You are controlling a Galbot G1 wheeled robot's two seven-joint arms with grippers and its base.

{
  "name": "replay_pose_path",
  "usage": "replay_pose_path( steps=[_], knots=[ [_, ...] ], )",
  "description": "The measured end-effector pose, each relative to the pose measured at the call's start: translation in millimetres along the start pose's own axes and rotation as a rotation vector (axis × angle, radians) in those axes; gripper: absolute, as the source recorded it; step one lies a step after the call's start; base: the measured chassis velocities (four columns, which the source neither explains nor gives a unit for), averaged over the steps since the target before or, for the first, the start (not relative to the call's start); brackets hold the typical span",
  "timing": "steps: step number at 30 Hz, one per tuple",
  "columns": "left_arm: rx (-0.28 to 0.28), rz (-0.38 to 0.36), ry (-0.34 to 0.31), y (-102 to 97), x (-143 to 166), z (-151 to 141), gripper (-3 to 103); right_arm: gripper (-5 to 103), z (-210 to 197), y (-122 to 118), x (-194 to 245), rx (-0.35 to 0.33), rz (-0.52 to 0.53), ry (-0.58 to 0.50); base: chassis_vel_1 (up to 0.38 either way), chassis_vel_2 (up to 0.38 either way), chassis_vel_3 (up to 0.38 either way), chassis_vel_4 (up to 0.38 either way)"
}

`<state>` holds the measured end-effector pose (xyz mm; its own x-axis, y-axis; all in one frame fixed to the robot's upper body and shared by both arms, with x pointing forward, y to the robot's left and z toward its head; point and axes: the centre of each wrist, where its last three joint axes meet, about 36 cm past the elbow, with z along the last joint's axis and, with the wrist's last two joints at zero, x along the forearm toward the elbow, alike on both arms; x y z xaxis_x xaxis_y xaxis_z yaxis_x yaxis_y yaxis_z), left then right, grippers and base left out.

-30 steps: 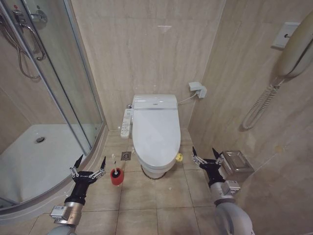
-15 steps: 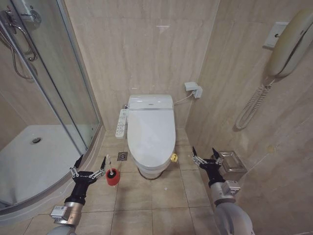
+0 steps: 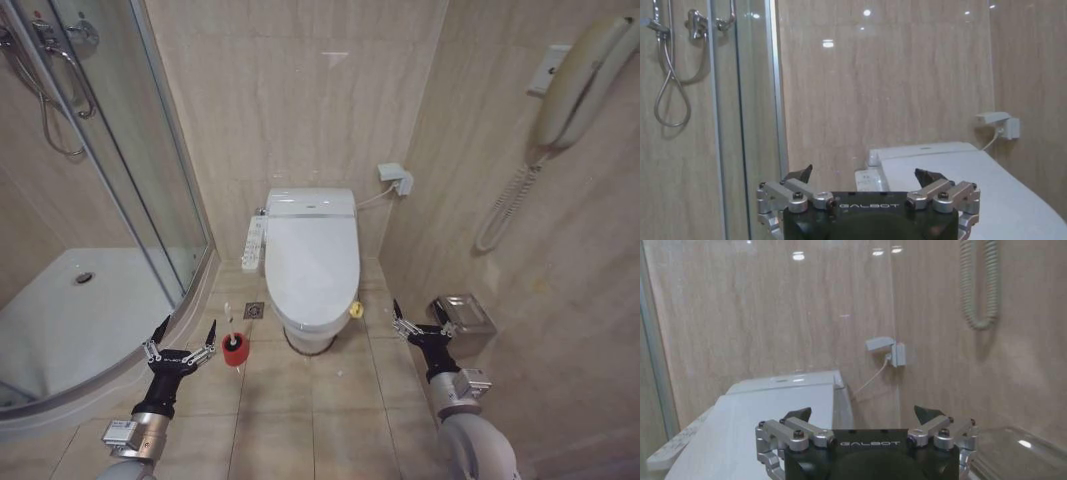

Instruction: Open the toilet lid, clean the toilet bowl with a toilet brush, close the toilet lid, and flush.

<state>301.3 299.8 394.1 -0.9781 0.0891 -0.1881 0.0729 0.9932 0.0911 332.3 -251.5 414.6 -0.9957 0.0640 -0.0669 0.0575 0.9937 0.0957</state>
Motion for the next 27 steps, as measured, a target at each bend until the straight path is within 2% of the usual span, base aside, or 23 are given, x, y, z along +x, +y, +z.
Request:
replay_pose_path(
  steps=[6, 18, 27],
  knots=[
    [0.000, 0.000, 0.000, 0.0, 0.1, 0.0, 100, 100, 0.1, -0.1, 0.1, 0.000, 0.000, 0.000, 0.102, -0.128, -0.103, 0.114],
    [0.000, 0.000, -0.001, 0.0, -0.4, -0.1, 100, 100, -0.1, 0.0, -0.1, 0.000, 0.000, 0.000, -0.008, 0.012, 0.010, -0.002],
    [0.000, 0.000, 0.000, 0.0, 0.1, 0.0, 100, 100, 0.1, 0.0, 0.1, 0.000, 0.000, 0.000, 0.161, -0.138, -0.133, 0.150]
  ],
)
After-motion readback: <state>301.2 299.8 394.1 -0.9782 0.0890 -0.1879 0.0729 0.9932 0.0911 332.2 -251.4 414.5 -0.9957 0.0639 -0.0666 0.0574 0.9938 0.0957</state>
